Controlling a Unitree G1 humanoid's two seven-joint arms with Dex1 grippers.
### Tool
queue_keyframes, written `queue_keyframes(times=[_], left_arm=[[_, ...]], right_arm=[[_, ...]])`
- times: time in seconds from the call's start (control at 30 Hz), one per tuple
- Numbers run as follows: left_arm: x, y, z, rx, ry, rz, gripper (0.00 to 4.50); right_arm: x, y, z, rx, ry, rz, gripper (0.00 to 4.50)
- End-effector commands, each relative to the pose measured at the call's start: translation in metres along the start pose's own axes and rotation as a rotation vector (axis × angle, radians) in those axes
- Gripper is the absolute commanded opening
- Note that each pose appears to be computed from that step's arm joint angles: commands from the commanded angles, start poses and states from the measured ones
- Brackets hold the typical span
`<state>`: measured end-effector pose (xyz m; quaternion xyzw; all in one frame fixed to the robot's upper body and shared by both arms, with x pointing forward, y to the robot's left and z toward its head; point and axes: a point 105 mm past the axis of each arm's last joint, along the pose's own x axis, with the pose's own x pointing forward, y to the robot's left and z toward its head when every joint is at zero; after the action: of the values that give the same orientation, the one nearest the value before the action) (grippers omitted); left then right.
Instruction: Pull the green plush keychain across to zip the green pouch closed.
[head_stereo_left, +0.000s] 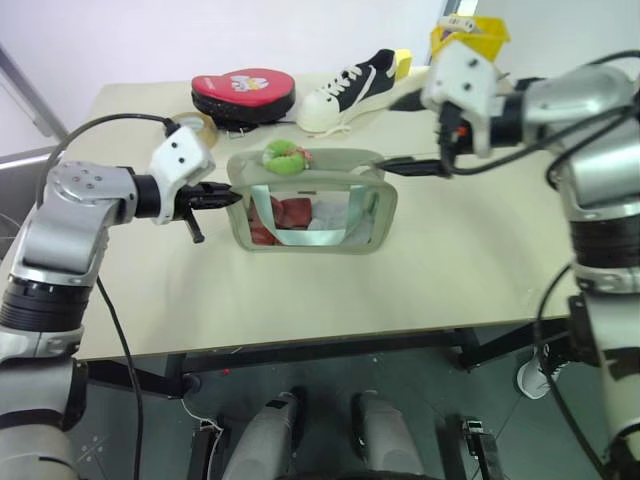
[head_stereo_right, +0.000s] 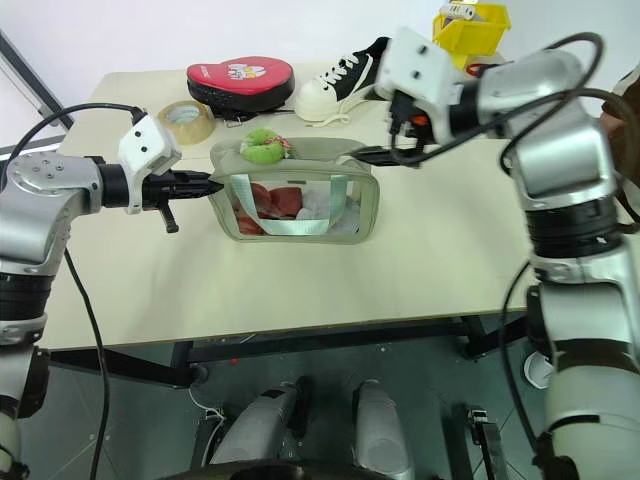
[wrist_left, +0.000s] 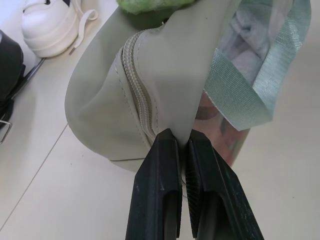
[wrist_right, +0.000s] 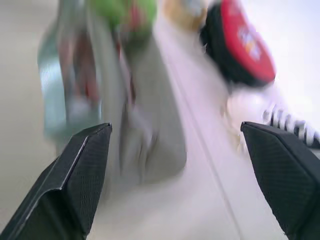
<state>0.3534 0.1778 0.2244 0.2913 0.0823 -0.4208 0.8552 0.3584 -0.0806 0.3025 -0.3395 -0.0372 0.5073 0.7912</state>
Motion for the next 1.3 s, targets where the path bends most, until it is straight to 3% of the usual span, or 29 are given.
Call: queue_keyframes(times=[0.03,0.27,0.33,0.57,0.77,0.87,1.03,1.17,1.3], left_arm=[[0.0,0.001,0.01,0.037,-0.015,0.006,0.0],[-0.001,-0.001,0.008,0.034,-0.008,0.005,0.0],[-0.002,0.0,0.007,0.035,-0.004,0.006,0.0],[0.0,0.0,0.006,0.03,-0.004,0.007,0.0],[0.002,-0.001,0.007,0.03,-0.006,-0.007,0.0],[0.002,-0.001,0.006,0.03,-0.004,-0.007,0.0],[0.001,0.0,0.003,0.027,0.008,-0.005,0.0],[0.001,0.0,0.003,0.023,0.01,-0.005,0.0],[0.004,0.0,0.003,0.025,0.01,-0.01,0.0]], right_arm=[[0.043,0.028,0.032,-0.009,-0.128,0.066,4.44],[0.076,0.035,0.025,0.033,-0.126,0.054,4.44],[0.079,0.031,0.023,0.042,-0.116,0.038,3.63],[0.075,0.021,0.017,0.011,-0.08,0.006,0.07],[0.033,-0.021,0.013,-0.024,-0.015,-0.179,0.07],[0.005,-0.038,-0.002,-0.078,0.073,-0.292,0.07],[-0.07,-0.061,-0.073,-0.166,0.395,-0.512,0.07],[-0.093,-0.054,-0.118,-0.133,0.521,-0.585,0.07],[-0.06,-0.01,-0.167,0.145,0.452,-0.528,0.07]])
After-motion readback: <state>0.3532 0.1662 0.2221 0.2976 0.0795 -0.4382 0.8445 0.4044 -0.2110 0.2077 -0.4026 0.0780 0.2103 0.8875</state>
